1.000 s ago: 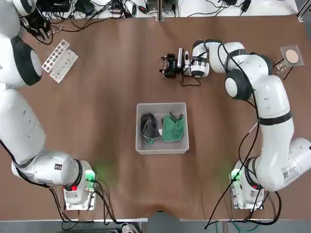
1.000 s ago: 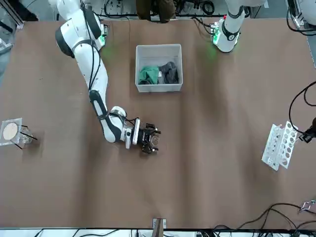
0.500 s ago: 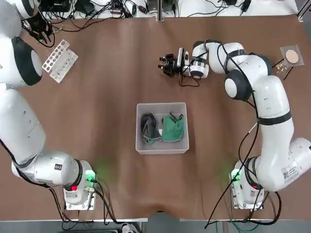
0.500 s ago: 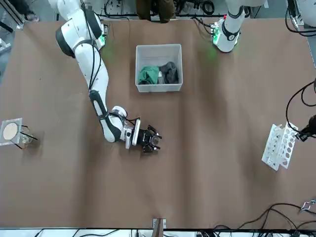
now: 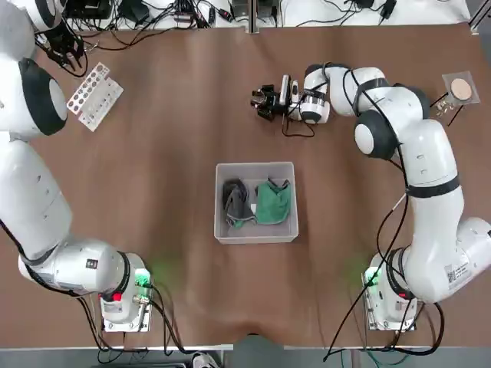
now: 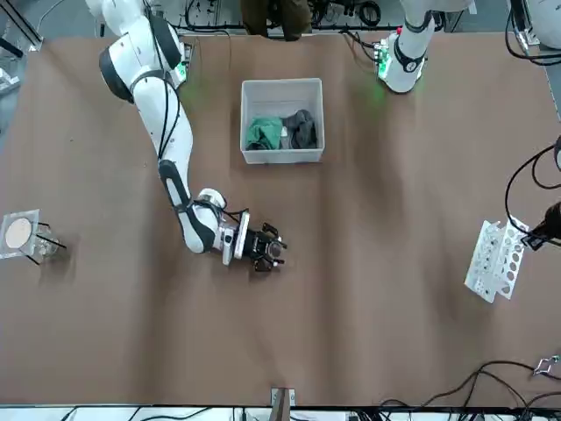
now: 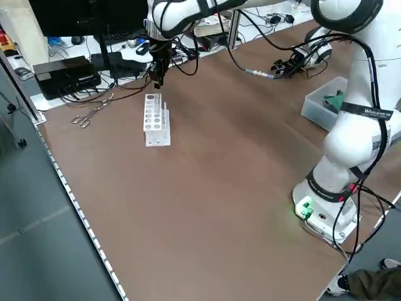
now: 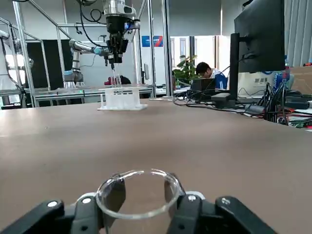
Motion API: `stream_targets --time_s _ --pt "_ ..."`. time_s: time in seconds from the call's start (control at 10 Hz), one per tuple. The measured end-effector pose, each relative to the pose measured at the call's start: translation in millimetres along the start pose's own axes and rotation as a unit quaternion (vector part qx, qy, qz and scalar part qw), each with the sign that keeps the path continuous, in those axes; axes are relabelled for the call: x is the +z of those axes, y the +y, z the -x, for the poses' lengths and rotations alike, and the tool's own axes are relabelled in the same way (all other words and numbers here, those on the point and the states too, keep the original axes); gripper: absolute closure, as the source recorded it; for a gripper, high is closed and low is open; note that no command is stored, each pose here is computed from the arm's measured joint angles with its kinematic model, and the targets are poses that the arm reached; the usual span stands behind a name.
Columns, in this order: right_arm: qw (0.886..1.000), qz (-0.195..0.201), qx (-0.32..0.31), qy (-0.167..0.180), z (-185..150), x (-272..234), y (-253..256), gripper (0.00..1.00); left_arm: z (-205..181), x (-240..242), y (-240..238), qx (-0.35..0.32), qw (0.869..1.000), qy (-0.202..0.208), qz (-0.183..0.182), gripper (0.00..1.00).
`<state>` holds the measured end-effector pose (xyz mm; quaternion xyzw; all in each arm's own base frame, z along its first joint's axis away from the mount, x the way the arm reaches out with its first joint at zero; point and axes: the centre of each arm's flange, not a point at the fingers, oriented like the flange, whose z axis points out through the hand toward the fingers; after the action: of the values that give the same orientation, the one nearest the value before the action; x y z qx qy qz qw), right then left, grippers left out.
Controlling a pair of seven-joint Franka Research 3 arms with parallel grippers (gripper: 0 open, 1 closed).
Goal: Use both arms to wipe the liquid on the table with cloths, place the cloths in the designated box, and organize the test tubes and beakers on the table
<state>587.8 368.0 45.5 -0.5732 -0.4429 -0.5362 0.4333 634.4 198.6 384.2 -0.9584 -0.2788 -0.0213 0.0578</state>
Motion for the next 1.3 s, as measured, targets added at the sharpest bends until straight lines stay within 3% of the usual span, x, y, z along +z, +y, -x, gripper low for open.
stream_targets --time_s 0.1,0.4,0.6,0.8,1.1,1.3 --pt "1.0 0.001 -0.001 0.0 -0.9 -0.4 1.6 0.62 0.0 0.0 0.1 0.001 1.0 0.0 0.0 0.51" --pt "1.0 0.005 -0.009 0.003 -7.2 -1.0 9.1 0.63 -1.0 -10.2 0.2 0.005 1.0 0.008 0.005 0.4" --pt "1.0 0.009 -0.015 0.004 -13.5 -2.2 15.7 0.63 2.4 -45.6 8.5 0.04 0.998 0.03 0.027 0.25" --pt "1.0 0.018 -0.025 0.0 -21.2 -7.9 27.0 0.64 10.7 -106.0 32.5 0.085 0.992 0.07 0.062 0.0" --pt "0.997 0.042 -0.04 -0.041 -46.6 -34.4 59.1 0.64 47.8 -187.0 110.9 0.158 0.973 0.114 0.12 0.0" --pt "0.995 0.059 -0.049 -0.07 -66.1 -65.3 77.9 0.64 79.1 -230.4 154.7 0.201 0.965 0.101 0.138 0.0"
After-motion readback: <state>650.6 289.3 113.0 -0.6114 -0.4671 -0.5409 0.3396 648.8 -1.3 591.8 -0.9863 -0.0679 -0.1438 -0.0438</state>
